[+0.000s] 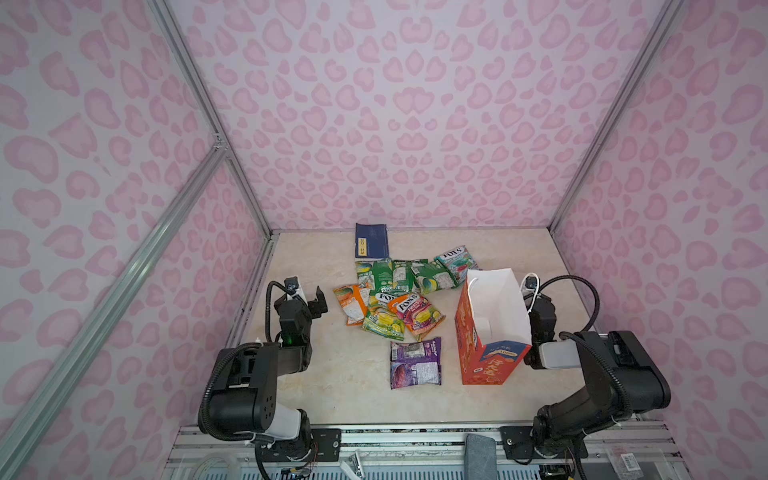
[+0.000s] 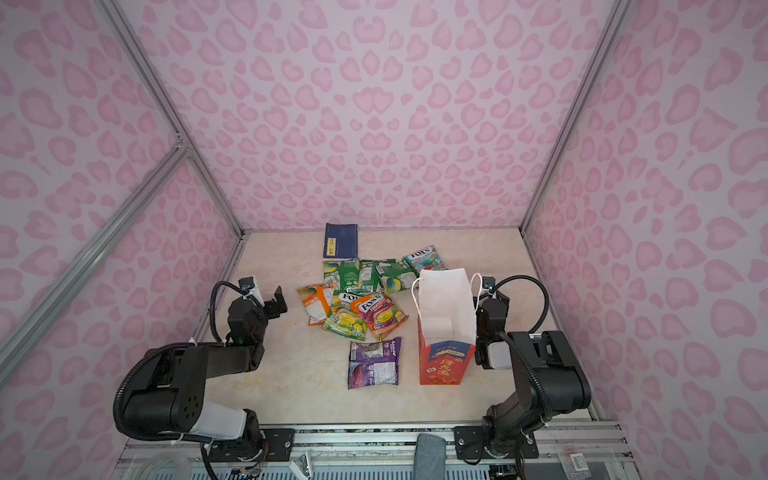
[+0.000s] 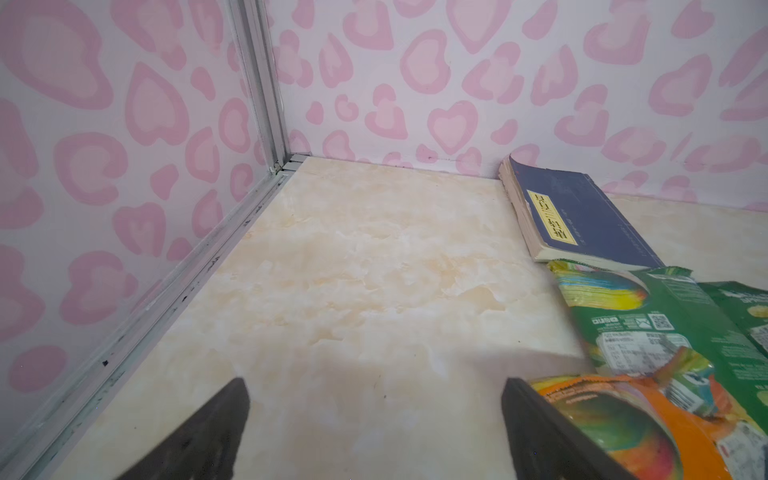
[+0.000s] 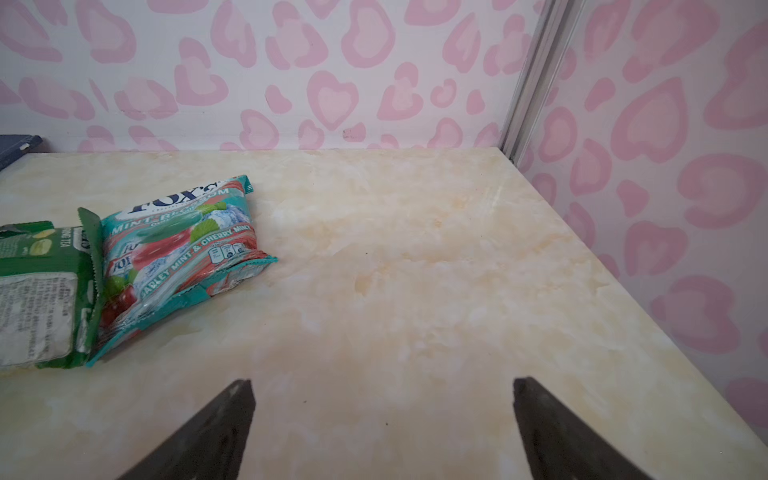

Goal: Place the snacks into the paper bag
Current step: 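Raise both grippers from rest toward the snack pile and paper bag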

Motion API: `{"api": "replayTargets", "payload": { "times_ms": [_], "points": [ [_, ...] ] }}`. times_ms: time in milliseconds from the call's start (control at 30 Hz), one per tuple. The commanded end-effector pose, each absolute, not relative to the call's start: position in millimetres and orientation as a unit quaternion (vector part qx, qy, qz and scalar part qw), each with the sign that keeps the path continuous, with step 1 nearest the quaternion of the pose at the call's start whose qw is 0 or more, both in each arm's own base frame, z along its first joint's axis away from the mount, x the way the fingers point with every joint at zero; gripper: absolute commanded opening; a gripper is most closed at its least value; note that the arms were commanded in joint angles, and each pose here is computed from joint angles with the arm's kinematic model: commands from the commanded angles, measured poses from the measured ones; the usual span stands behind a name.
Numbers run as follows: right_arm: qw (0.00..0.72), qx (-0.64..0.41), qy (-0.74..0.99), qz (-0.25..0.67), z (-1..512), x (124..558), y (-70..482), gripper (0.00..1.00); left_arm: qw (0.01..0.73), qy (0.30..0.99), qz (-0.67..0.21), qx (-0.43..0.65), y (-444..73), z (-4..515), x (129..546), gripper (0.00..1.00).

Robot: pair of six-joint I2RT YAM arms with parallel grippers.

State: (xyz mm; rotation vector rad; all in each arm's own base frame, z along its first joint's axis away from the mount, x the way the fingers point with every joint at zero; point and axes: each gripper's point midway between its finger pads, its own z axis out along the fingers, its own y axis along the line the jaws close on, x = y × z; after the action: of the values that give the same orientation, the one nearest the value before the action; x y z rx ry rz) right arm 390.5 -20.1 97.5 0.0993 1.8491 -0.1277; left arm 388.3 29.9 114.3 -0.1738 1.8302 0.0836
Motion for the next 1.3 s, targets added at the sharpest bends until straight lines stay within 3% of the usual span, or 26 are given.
{"api": "replayTargets", "payload": {
  "times_ms": [0,1133,1267],
  "points": [
    [0.606,0.042,0.792,-0.058,101,391,-20,0.99,0.609,0.791,0.019,-0.050,21,117,389,0.97],
    [0.606,0.050,0.792,-0.058,101,391,-24,0.99,0.611,0.790,0.019,-0.051,20,117,388,0.97],
    [0.608,0.113,0.779,-0.101,125,379,-46,0.99,0.617,0.766,0.100,-0.154,56,149,374,0.97]
  ]
}}
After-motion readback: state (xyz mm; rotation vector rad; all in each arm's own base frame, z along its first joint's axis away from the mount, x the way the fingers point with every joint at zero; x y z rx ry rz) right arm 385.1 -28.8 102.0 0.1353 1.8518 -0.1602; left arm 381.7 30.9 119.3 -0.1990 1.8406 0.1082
